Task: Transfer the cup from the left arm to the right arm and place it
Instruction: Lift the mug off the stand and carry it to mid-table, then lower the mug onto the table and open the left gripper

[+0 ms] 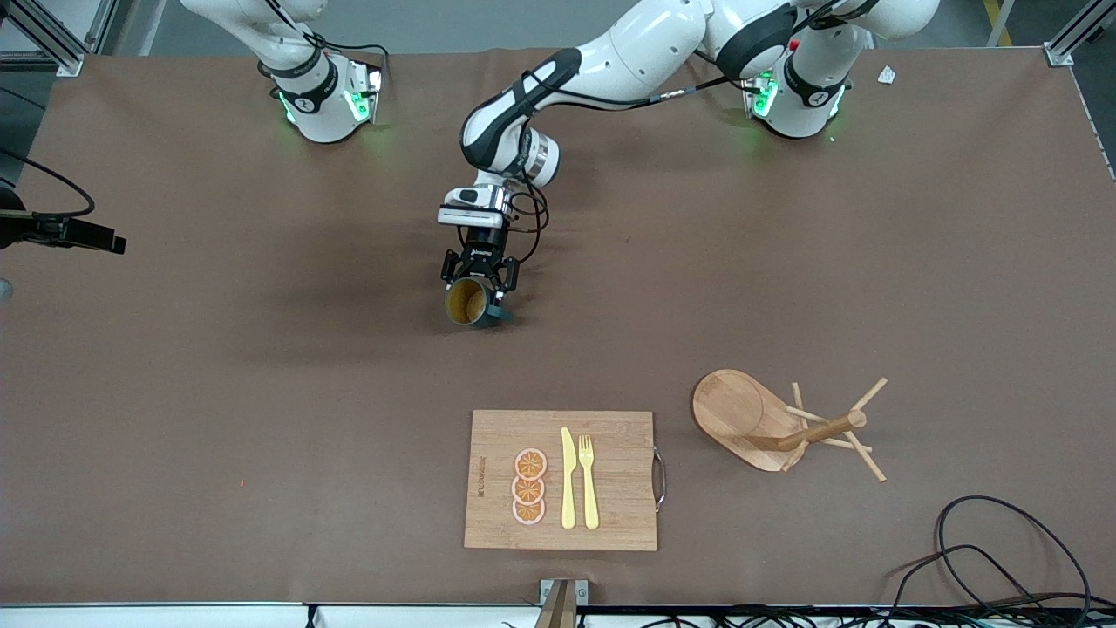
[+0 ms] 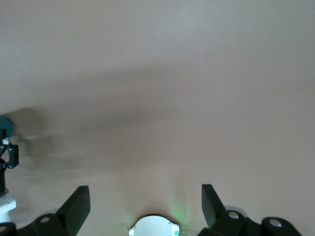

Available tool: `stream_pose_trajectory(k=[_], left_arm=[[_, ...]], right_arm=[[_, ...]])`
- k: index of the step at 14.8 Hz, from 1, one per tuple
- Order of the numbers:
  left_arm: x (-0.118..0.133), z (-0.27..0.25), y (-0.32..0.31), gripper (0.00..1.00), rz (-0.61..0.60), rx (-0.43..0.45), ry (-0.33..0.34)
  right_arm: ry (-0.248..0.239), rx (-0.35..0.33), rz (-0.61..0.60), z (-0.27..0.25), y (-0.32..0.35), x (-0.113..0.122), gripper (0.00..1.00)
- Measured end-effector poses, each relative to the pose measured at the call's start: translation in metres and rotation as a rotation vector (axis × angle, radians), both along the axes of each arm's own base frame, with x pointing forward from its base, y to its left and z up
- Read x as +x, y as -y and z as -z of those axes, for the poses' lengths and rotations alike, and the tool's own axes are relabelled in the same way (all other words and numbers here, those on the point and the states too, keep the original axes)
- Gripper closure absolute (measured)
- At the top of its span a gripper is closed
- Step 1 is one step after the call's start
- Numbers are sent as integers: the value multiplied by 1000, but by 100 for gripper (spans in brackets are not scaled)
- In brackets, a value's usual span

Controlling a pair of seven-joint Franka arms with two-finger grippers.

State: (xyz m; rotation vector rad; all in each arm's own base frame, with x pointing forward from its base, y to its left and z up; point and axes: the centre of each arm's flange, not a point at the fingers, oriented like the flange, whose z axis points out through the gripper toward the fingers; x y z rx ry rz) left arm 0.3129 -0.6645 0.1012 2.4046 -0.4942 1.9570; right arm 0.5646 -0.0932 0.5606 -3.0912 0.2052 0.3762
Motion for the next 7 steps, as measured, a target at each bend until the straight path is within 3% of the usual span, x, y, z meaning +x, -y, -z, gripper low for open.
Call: stream_pose_trajectory(k=[7], left_arm=[[-19, 15, 2, 13, -27, -60, 9]], right_arm=[[20, -8, 85, 11, 2, 9, 0]])
